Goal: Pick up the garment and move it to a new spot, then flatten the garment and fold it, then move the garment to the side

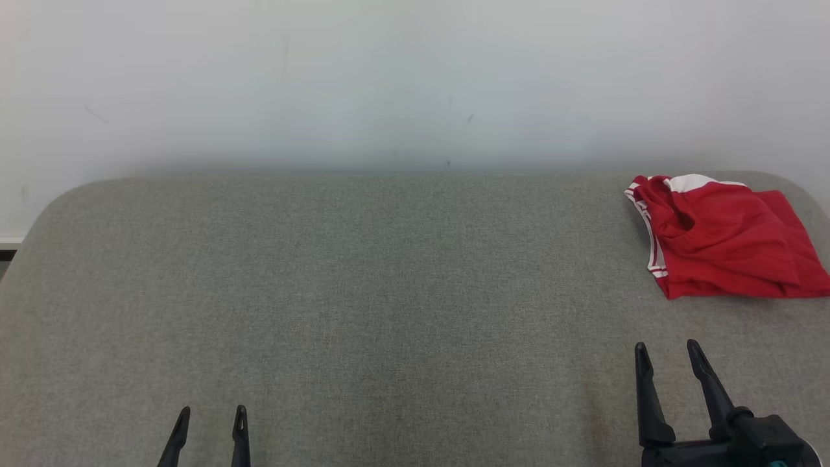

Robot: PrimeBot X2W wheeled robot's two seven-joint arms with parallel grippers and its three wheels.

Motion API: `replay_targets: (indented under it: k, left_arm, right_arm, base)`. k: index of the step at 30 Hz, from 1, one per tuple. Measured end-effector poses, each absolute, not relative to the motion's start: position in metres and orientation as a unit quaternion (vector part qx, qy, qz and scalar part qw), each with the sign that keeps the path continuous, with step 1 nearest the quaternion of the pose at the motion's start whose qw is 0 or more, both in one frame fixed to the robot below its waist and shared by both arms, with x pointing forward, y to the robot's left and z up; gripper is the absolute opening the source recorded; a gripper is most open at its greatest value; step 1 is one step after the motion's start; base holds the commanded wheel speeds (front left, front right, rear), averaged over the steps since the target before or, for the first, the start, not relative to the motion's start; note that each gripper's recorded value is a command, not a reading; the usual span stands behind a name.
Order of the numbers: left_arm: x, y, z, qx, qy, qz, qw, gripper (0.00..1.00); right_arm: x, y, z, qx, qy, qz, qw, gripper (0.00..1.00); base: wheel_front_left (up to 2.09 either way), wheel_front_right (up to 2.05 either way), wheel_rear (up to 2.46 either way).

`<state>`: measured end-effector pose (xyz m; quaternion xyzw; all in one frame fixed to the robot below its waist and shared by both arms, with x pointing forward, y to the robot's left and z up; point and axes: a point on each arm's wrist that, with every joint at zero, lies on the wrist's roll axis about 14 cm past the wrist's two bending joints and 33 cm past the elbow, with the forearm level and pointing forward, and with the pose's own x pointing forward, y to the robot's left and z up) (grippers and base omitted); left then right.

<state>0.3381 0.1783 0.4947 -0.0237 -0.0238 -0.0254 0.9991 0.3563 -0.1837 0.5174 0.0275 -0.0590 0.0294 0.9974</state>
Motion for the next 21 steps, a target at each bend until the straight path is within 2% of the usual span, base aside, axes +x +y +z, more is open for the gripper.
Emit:
replay_targets:
  k: [18,19,21]
  left_arm:
    - [0.335,0.181,0.499,-0.029,-0.031,-0.022,0.999,1.00]
    - [0.335,0.183,0.498,-0.027,-0.029,-0.017,0.999,0.00]
    - [0.333,0.183,0.492,-0.029,-0.019,-0.016,0.999,0.00]
  right_arm:
    - [0.351,-0.181,0.513,0.028,-0.053,0.031,0.998,1.00]
    - [0.351,-0.181,0.512,0.028,-0.051,0.031,0.998,0.00]
    - [0.349,-0.181,0.505,0.030,-0.039,0.030,0.998,0.00]
  base:
    - [0.00,0.00,0.00]
    - [0.00,0.00,0.00]
    - [0.00,0.00,0.00]
